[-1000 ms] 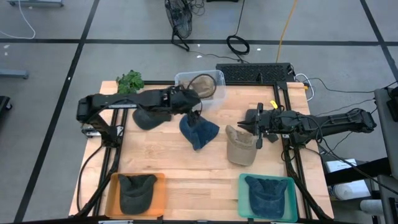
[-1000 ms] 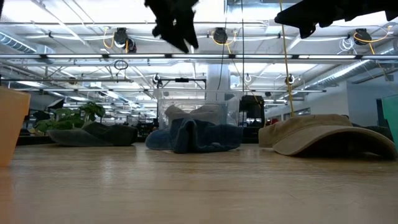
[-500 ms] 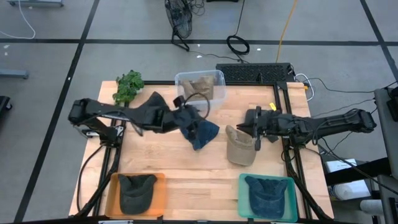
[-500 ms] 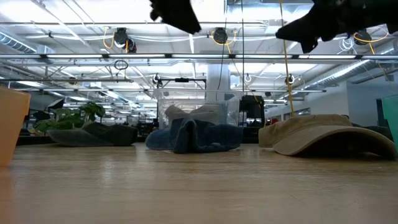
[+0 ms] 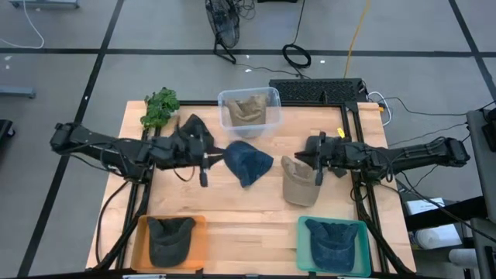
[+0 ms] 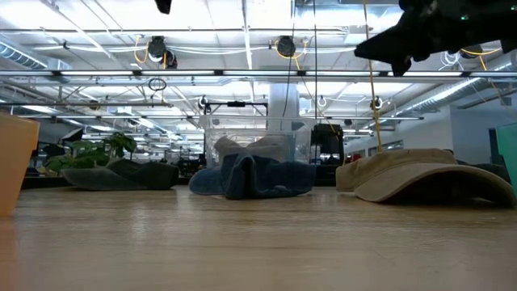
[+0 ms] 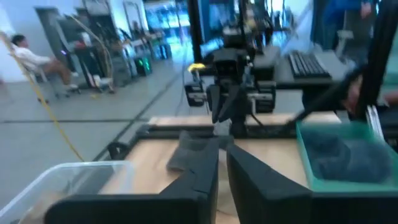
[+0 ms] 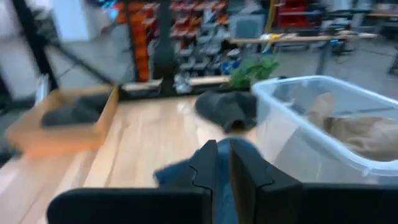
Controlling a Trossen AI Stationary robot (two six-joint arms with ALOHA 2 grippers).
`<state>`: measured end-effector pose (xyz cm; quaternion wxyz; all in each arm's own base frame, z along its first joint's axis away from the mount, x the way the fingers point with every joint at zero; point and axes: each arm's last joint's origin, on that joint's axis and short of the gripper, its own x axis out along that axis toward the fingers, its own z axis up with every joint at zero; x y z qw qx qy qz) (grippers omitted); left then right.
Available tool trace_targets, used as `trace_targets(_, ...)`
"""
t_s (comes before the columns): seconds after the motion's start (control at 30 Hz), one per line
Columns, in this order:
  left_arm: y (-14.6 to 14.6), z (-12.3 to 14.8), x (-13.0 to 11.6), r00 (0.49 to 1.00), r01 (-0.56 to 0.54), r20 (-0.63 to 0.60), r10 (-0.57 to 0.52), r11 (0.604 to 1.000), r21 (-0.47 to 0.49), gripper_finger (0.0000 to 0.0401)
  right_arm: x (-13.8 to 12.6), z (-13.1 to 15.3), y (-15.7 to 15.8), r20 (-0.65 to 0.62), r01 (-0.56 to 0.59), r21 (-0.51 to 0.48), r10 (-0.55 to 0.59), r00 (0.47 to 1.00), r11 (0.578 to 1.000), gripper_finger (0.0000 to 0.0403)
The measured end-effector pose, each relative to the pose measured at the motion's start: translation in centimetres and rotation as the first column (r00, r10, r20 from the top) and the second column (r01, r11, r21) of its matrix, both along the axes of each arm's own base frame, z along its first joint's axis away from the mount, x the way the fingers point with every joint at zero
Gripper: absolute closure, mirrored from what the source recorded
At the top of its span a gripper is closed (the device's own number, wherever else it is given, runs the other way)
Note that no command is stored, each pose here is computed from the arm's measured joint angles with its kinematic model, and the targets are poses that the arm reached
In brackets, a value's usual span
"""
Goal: Pick & Place hat
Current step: Put the blue cap into the sky blue bin
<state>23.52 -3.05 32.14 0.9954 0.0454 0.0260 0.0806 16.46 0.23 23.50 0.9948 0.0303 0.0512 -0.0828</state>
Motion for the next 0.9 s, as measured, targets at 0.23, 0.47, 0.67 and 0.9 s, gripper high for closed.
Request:
trace_targets(0.23, 0.9, -0.4, -1.4, 0.998, -0.032, 0.05, 0.033, 0.999, -0.031, 0.0375, 2.0, -1.4, -0.2, -0.043, 0.031, 0.103, -0.026, 0.999, 0.994, 0.0383)
trace_targets(0.47, 0.9, 0.6, -2.4, 0.995, 0.032, 0.097, -0.029, 0.999, -0.025, 0.0375, 6.6, -1.8, 0.4, -0.129, 0.026, 0.136, -0.008, 0.992, 0.99, 0.0379)
trace_targets(0.67, 0.9, 1.4, -3.6, 0.989, 0.078, 0.131, -0.075, 0.997, -0.019, 0.0375, 12.1, -1.3, 2.5, -0.173, -0.019, 0.163, 0.048, 0.984, 0.986, 0.0334)
trace_targets(0.9, 0.9, 1.1, -3.7, 0.993, 0.079, 0.094, -0.076, 0.996, -0.034, 0.0375, 18.2, -3.6, 3.5, -0.246, 0.127, 0.25, -0.064, 0.967, 0.96, 0.0272)
